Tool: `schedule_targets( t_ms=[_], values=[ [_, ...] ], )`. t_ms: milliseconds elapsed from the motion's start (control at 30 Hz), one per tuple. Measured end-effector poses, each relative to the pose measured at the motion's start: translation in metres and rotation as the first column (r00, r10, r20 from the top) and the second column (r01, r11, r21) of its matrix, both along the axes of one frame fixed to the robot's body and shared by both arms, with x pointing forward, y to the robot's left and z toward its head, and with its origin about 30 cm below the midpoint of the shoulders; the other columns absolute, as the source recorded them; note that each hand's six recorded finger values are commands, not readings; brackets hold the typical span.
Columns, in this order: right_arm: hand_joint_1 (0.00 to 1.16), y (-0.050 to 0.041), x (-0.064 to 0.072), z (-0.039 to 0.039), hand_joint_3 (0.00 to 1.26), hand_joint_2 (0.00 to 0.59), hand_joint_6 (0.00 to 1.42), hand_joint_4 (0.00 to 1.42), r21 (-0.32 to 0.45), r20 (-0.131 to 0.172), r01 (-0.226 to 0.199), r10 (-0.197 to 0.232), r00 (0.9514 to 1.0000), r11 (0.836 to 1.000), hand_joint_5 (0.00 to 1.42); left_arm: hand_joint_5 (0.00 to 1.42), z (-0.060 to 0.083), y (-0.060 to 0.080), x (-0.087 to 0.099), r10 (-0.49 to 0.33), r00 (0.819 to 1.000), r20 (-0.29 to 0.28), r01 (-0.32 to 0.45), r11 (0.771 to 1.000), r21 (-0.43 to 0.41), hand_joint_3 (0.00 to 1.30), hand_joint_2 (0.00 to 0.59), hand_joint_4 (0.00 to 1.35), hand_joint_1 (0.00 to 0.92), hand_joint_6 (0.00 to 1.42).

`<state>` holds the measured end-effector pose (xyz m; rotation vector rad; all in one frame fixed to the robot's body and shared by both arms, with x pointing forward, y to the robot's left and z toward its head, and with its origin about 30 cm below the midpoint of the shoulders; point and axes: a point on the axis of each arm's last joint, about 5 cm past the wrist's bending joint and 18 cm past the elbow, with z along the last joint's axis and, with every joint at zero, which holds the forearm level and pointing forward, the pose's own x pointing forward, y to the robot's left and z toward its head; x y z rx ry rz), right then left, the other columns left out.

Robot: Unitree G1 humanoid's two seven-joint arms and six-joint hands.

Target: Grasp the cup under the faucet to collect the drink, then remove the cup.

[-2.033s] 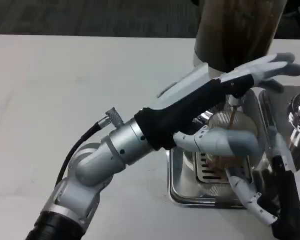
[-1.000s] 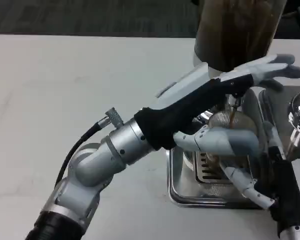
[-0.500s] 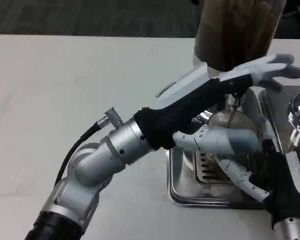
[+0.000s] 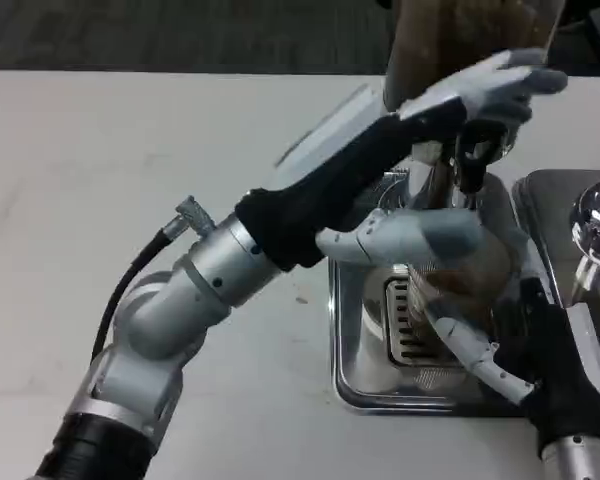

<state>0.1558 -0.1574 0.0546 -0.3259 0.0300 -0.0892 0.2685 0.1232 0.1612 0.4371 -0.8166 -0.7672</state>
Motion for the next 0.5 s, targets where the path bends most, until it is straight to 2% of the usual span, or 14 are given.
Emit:
schedule_targets(
  t_ms=[133, 333, 500],
  values=[
    [0.64, -0.0002, 0.000, -0.0002, 0.00, 0.218, 0.00, 0.00, 0.003, 0.005, 0.001, -0.001, 1.0000, 1.000, 0.00, 0.17, 0.006, 0.006, 0.001, 0.031, 0.999, 0.024, -0.029, 0.996, -0.080, 0.14, 0.104, 0.00, 0.000, 0.11],
    [0.63, -0.0002, 0.001, -0.0002, 0.00, 0.220, 0.00, 0.00, 0.004, 0.006, 0.001, -0.001, 1.0000, 1.000, 0.00, 0.17, 0.015, 0.009, -0.001, 0.034, 0.997, 0.067, -0.023, 0.988, -0.155, 0.14, 0.105, 0.00, 0.000, 0.11],
    [0.63, -0.0003, 0.001, 0.0001, 0.00, 0.220, 0.00, 0.00, 0.005, 0.008, -0.003, 0.003, 1.0000, 1.000, 0.00, 0.18, 0.015, 0.022, -0.011, 0.066, 0.995, 0.080, -0.048, 0.977, -0.208, 0.15, 0.105, 0.01, 0.000, 0.12]
  ],
)
